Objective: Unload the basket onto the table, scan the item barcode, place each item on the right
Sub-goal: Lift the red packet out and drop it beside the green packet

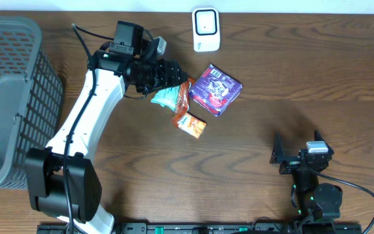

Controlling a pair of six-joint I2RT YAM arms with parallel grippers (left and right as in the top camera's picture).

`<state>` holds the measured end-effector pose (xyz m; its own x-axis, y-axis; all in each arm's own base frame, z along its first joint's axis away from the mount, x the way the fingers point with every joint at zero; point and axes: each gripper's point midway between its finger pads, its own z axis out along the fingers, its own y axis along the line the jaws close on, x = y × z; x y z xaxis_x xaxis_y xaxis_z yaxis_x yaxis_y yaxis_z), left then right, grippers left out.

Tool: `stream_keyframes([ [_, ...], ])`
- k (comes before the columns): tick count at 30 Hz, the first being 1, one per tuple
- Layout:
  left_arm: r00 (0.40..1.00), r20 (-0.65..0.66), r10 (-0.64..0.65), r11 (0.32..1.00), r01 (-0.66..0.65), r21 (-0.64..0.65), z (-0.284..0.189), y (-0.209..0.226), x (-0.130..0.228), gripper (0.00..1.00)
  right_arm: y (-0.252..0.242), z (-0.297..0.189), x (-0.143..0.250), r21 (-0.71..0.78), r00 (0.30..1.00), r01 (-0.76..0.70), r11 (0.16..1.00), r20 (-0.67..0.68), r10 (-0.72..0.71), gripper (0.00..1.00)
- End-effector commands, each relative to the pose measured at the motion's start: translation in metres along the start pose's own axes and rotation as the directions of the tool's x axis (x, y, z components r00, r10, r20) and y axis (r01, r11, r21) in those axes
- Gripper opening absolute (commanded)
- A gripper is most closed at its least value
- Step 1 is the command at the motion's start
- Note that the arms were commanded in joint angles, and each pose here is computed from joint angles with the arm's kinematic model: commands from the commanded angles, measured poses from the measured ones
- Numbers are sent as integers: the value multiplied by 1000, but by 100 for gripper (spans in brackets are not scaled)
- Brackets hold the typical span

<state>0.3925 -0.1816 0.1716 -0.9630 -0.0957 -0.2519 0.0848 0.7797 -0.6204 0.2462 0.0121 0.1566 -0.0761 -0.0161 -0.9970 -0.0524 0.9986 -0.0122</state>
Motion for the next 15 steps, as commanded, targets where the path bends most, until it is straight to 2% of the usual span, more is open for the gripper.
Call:
stream_keyframes([
  [1, 998, 67, 12, 1000, -13, 16, -33, -10, -9, 82, -1, 0, 1, 1, 1000, 10, 1000, -4, -10, 99],
  [5, 987, 163, 14, 1000, -17, 17, -82, -16, -11, 82, -1, 0, 1, 1, 1000, 10, 1000, -4, -10, 99],
  [9, 975, 219, -23, 999, 29, -23, -129, -12, 7, 83, -1, 0, 1, 1, 1000, 10, 1000, -4, -10, 99],
  [10, 972, 235, -34, 998, 46, -46, -140, -9, 13, 98, -1, 0, 1, 1, 1000, 10, 1000, -4, -10, 99],
  [15, 962, 263, -69, 979, 117, -170, -171, 8, 42, 98, -1, 0, 1, 1, 1000, 10, 1000, -4, -10, 99],
])
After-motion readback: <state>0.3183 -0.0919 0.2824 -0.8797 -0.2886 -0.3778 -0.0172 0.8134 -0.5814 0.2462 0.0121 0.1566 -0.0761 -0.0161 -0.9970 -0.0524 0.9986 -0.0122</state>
